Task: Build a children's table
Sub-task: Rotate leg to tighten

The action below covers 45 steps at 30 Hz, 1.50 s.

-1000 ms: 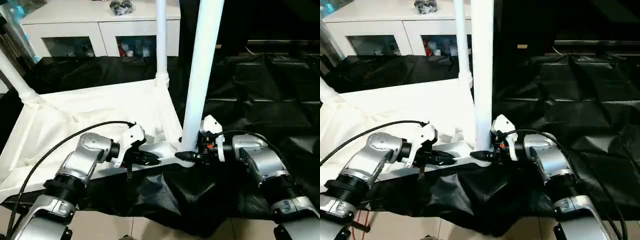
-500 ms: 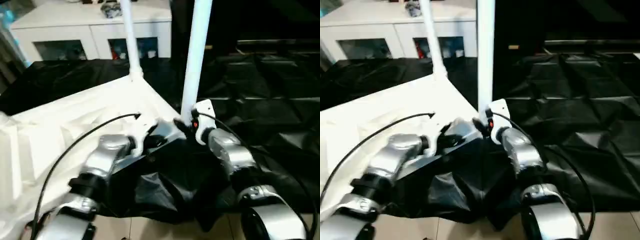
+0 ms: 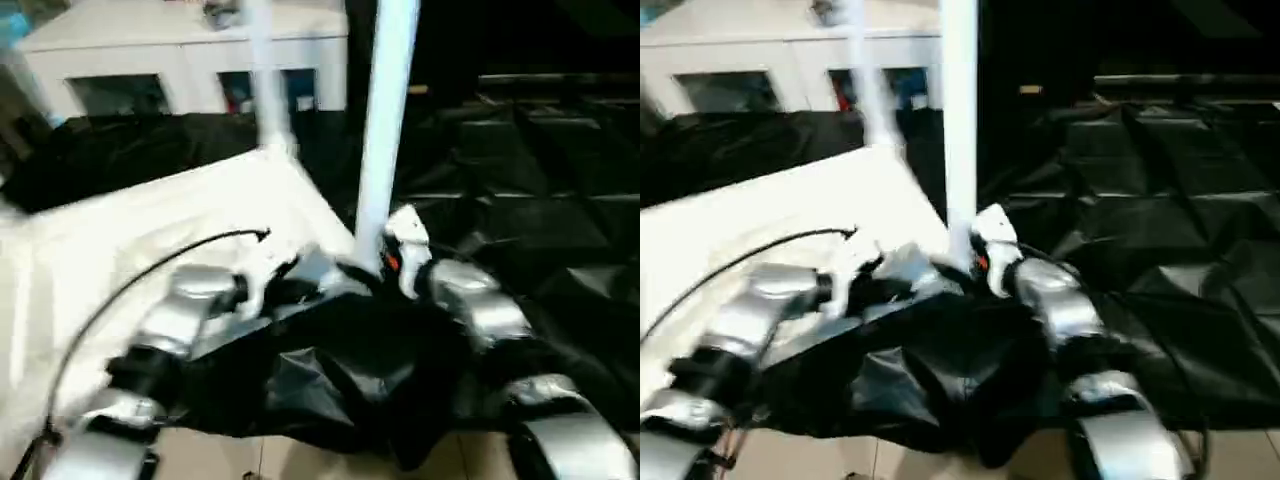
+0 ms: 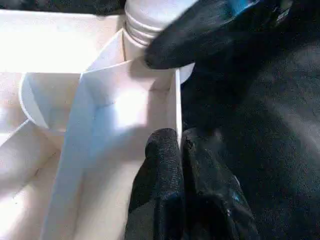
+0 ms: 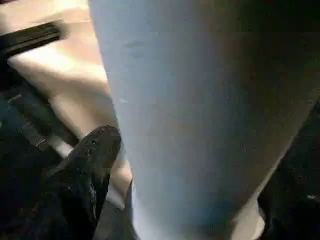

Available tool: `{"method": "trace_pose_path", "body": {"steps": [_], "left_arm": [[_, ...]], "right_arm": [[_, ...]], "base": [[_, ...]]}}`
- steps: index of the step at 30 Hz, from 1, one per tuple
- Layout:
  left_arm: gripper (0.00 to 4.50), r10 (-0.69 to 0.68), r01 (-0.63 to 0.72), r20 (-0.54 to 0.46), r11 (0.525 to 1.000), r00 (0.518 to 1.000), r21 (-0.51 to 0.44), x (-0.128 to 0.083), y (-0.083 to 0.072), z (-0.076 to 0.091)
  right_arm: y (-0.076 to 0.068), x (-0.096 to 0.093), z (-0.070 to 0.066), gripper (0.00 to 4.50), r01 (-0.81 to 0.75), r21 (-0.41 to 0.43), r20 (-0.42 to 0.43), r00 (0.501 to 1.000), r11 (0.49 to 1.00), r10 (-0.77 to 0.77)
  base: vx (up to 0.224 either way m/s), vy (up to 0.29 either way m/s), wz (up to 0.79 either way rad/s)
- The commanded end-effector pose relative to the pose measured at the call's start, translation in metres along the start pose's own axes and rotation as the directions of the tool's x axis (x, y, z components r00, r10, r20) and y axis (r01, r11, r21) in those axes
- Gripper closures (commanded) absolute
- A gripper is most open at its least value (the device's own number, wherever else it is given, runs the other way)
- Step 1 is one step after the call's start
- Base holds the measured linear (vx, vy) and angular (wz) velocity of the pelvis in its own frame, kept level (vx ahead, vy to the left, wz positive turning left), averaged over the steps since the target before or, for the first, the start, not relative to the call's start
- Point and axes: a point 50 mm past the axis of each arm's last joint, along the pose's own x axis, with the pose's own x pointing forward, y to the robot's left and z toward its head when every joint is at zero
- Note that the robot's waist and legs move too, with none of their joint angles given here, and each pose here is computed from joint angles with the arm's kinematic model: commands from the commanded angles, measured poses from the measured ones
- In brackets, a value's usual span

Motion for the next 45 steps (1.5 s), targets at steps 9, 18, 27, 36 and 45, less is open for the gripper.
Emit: {"method": "trace_pose_path", "body": {"steps": [9, 18, 27, 36, 45], "left_arm": [[4.50, -0.184, 0.183, 0.007, 0.979, 0.983, 0.086, 0.006, -0.009, 0.015], [4.50, -0.161, 0.159, 0.039, 0.986, 0.986, 0.058, 0.010, -0.009, 0.016], [4.50, 0.120, -0.117, 0.082, 0.992, 0.989, -0.041, 0.026, 0.004, 0.020], [4.50, 0.206, -0.197, 0.143, 0.977, 0.968, -0.079, 0.056, -0.008, 0.037], [4.50, 0.051, -0.053, 0.113, 0.999, 0.992, 0.010, 0.038, -0.008, 0.028]], "right_arm": [[0.026, -0.006, 0.000, 1.03, -0.345, -0.055, -0.069, 0.937, 0.937, 0.341], [0.035, -0.005, -0.006, 1.74, -0.349, 0.011, -0.042, 0.936, 0.937, 0.349], [0.019, 0.028, -0.016, 1.80, 0.113, 0.184, -0.045, 0.993, 0.976, -0.107], [0.024, 0.056, -0.008, 1.45, 0.298, 0.174, -0.054, 0.955, 0.939, -0.293], [0.020, 0.040, 0.005, 0.65, 0.074, 0.119, 0.029, 0.997, 0.990, -0.078]], "base": [[0.000, 0.000, 0.00], [0.000, 0.000, 0.00], [0.000, 0.000, 0.00], [0.000, 0.000, 0.00], [0.000, 0.000, 0.00]]}}
